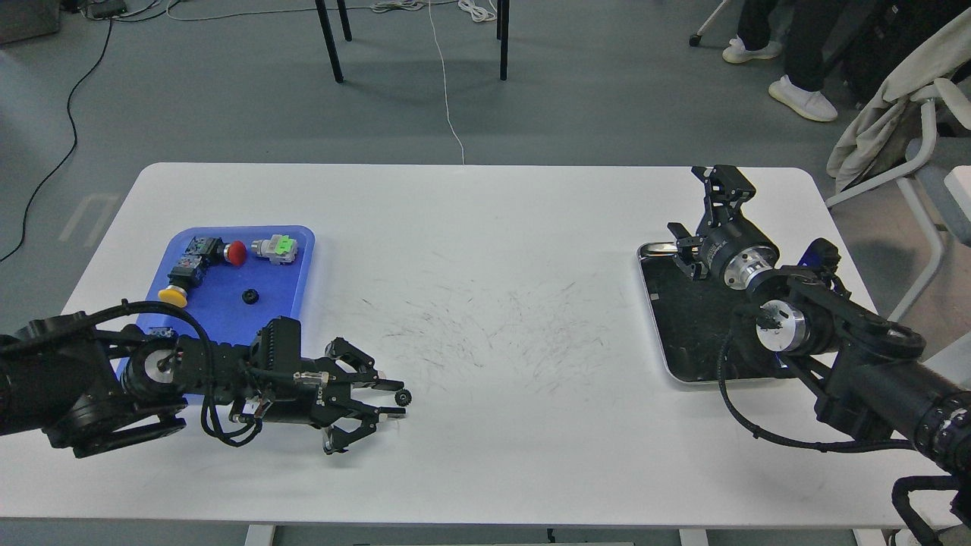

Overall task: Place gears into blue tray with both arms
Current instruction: 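Align the open left gripper over the black part on the table, then close the left gripper on the black part and lift it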

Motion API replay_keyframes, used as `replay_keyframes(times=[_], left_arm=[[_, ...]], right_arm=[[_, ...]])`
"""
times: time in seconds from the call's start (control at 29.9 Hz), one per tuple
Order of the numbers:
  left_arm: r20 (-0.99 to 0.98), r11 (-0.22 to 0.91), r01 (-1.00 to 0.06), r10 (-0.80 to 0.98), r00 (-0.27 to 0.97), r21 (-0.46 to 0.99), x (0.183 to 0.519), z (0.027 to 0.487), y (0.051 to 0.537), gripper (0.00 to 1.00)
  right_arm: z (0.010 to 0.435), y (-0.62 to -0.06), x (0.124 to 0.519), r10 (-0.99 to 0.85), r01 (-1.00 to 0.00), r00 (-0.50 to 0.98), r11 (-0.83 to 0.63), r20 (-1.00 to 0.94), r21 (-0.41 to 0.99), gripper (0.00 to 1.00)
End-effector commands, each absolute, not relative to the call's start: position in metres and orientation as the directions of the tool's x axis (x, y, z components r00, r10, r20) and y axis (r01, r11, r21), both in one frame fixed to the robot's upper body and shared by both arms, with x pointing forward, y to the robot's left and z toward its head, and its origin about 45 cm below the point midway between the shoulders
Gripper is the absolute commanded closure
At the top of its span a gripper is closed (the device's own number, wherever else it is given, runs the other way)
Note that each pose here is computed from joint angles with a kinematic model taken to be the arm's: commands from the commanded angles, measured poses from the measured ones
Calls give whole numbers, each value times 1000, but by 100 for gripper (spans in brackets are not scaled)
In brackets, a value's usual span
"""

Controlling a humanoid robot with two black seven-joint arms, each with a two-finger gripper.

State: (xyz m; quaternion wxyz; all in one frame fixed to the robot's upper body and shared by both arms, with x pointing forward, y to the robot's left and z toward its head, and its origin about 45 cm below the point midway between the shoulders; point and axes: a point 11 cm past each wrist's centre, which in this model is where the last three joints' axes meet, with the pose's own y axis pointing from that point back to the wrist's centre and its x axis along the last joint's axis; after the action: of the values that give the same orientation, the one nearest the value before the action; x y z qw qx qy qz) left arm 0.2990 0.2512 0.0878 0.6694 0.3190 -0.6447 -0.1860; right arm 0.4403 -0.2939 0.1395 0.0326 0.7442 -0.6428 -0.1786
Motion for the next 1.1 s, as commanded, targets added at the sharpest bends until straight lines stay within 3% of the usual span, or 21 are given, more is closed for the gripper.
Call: replay_keyframes(times=[0.0, 0.57, 0.87, 1.07], left_arm=[[745, 728, -164, -659, 102, 666, 299, 88, 251, 72], [778, 752, -202, -614, 131, 627, 307, 107, 250, 88], [812, 757, -317, -578, 85, 572, 349, 161, 257, 91], [788, 698, -418, -611, 76, 581, 368, 184, 297, 91]], right_arm=[[140, -294, 440, -968, -945, 111, -173, -223, 278, 5], [138, -294, 439, -970, -943, 112, -173, -218, 283, 5], [137, -295, 439, -971, -943, 111, -171, -214, 285, 5], [138, -295, 440, -970, -944, 112, -172, -215, 282, 5]])
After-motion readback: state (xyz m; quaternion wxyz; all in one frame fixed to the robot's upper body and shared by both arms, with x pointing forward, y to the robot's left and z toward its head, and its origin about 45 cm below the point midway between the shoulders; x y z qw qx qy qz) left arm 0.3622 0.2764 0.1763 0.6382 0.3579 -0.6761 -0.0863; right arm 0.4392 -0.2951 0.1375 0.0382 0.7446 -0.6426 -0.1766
